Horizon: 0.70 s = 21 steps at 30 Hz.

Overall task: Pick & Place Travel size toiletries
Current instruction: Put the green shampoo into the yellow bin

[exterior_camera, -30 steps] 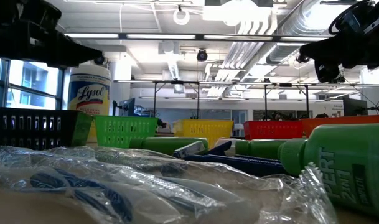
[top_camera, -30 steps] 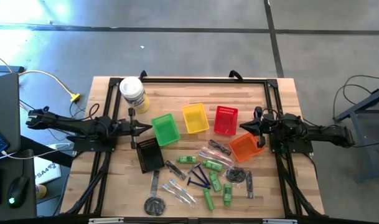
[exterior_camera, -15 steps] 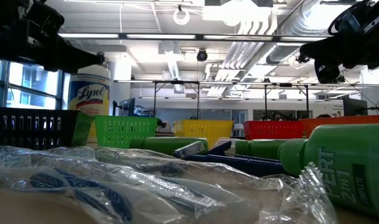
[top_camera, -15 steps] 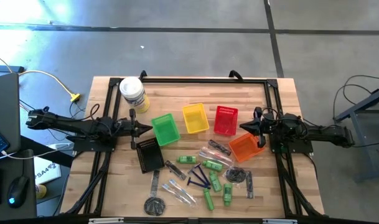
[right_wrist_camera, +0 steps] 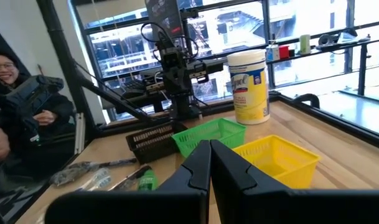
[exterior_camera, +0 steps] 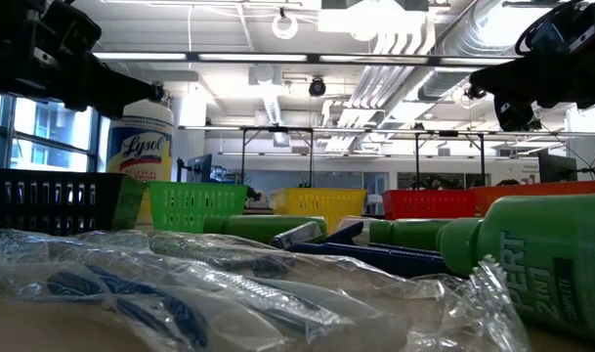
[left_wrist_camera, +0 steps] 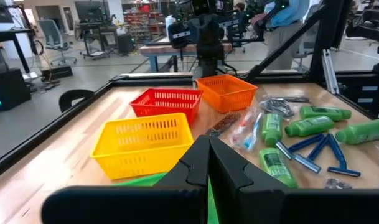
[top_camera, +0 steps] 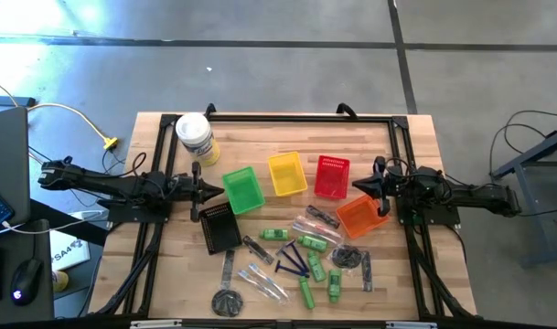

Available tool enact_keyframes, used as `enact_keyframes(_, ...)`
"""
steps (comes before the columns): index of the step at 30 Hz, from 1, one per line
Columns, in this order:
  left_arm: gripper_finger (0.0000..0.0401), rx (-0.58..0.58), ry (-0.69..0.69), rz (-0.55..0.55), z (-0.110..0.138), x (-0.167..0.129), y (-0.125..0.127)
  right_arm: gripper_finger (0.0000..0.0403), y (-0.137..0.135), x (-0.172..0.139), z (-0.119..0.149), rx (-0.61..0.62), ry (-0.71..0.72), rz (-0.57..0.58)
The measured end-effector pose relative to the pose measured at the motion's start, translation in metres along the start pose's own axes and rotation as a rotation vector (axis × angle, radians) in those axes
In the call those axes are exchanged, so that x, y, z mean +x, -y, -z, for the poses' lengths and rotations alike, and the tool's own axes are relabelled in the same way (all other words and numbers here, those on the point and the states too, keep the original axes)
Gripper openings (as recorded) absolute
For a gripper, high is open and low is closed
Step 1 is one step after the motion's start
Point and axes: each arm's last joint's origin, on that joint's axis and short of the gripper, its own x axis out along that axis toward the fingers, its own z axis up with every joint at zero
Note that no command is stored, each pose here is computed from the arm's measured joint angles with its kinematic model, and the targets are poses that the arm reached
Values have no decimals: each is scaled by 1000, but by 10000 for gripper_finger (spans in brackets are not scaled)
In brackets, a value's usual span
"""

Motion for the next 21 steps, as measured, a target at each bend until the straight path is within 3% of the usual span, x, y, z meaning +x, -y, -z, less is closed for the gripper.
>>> enact_keyframes(13,0,5,-53,0,5,0,0,2,1,0,-1,11,10,28)
enact_keyframes(21,0,-45,-51,-66,5,0,-2,2,0,0,-1,-13,16,17)
